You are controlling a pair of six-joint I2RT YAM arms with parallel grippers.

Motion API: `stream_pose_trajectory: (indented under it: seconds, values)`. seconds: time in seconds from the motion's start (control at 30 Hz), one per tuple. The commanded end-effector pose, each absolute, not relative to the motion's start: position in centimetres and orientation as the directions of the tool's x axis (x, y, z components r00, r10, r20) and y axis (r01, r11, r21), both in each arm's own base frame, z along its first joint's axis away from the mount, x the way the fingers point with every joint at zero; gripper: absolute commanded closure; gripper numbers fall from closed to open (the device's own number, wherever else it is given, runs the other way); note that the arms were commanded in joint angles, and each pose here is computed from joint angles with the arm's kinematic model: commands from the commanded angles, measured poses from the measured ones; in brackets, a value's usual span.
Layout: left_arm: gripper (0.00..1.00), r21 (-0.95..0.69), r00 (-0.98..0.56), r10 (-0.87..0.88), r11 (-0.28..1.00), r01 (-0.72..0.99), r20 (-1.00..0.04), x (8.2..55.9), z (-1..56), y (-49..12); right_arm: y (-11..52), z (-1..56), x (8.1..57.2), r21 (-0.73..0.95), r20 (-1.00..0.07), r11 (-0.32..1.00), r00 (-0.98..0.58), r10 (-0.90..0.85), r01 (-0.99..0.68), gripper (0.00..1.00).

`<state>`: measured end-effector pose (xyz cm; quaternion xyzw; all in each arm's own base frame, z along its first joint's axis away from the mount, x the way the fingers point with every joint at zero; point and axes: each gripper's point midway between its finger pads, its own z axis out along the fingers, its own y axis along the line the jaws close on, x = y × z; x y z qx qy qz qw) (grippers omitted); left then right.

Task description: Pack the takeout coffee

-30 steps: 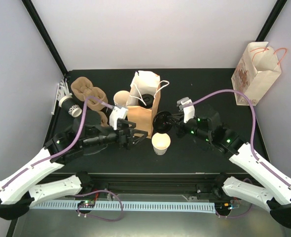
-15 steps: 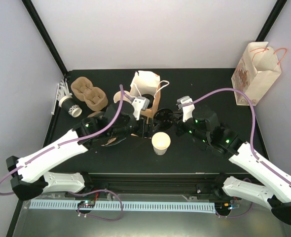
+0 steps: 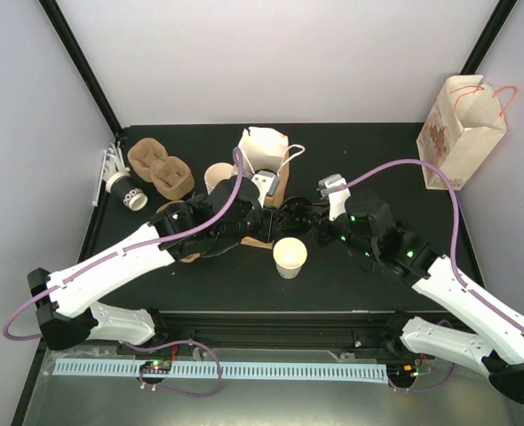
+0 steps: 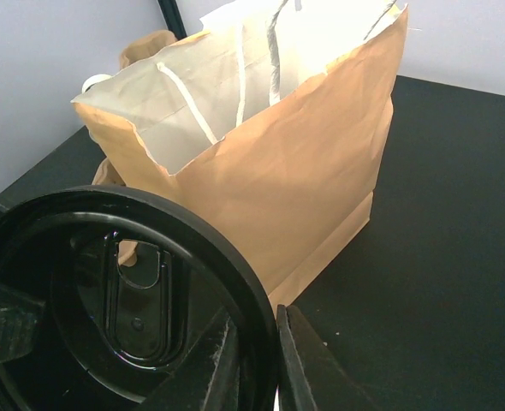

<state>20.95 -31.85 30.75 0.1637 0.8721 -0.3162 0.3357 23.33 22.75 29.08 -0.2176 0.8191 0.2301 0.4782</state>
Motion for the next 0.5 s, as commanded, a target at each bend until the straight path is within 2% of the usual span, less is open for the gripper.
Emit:
stream_pose_trajectory:
  seconds: [0.0, 0.2, 0.37, 0.47]
  values:
    - [0.71, -0.45, -0.715, 0.04, 0.752, 0.481, -0.698, 21.3, 31.2, -32.0, 23.0, 30.1, 23.3, 0.18, -0.891, 0.796, -0.439, -0.117, -0.577, 0.86]
    - [0.76, -0.429, -0.733, 0.066, 0.774, 0.465, -0.677, 21.9, 29.4, -32.7, 23.1, 29.9, 23.3, 0.182, -0.887, 0.796, -0.445, -0.12, -0.578, 0.84]
    - [0.9, -0.421, -0.74, 0.07, 0.785, 0.455, -0.669, 22.0, 28.8, -32.6, 23.1, 29.7, 23.2, 0.187, -0.884, 0.794, -0.451, -0.121, -0.579, 0.84]
    - [0.92, -0.414, -0.738, 0.064, 0.794, 0.446, -0.672, 22.2, 28.6, -32.4, 23.1, 29.6, 23.0, 0.193, -0.884, 0.791, -0.453, -0.118, -0.581, 0.77]
